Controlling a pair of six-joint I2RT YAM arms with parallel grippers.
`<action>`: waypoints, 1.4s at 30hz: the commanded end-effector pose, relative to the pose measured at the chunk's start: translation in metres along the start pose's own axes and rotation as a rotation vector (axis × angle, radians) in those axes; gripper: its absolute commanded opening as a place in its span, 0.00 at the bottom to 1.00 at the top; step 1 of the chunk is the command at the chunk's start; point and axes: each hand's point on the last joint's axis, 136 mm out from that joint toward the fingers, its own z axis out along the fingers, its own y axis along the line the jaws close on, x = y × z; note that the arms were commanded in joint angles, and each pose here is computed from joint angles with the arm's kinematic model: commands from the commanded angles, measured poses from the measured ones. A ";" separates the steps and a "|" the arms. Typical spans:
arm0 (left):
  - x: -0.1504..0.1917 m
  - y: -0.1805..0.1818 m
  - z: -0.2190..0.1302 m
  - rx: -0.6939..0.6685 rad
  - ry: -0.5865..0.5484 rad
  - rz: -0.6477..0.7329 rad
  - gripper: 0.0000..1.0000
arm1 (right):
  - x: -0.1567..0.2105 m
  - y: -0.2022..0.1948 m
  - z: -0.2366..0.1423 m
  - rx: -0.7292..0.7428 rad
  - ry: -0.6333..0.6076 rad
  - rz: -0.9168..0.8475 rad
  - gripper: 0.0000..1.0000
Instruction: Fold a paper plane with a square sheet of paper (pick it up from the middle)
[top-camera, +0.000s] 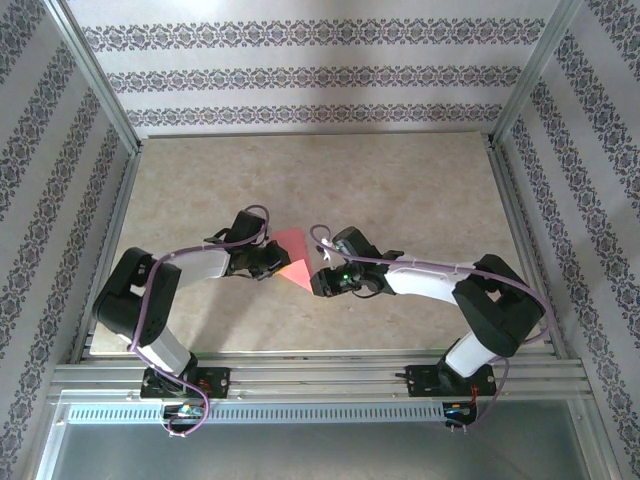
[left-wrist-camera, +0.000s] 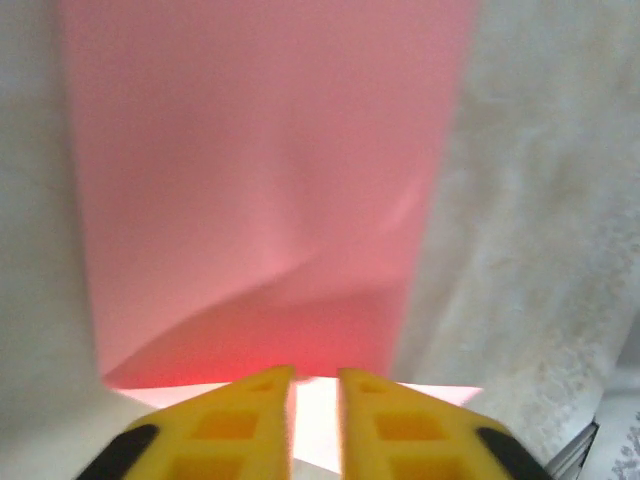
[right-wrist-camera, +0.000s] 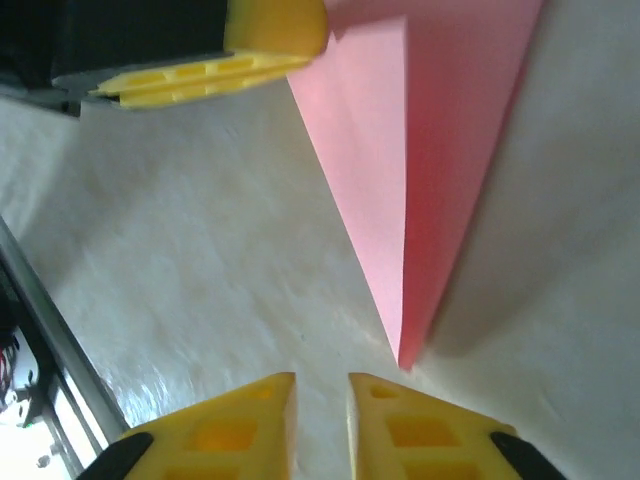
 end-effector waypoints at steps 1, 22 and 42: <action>-0.009 -0.025 -0.023 0.075 -0.049 0.010 0.27 | -0.036 0.001 -0.006 0.017 -0.121 0.020 0.28; 0.011 0.008 -0.022 0.171 -0.030 0.103 0.54 | -0.064 -0.016 0.018 0.104 -0.109 0.086 0.26; 0.003 -0.010 -0.004 0.300 0.008 0.074 0.41 | -0.050 -0.041 0.035 0.178 -0.032 0.124 0.26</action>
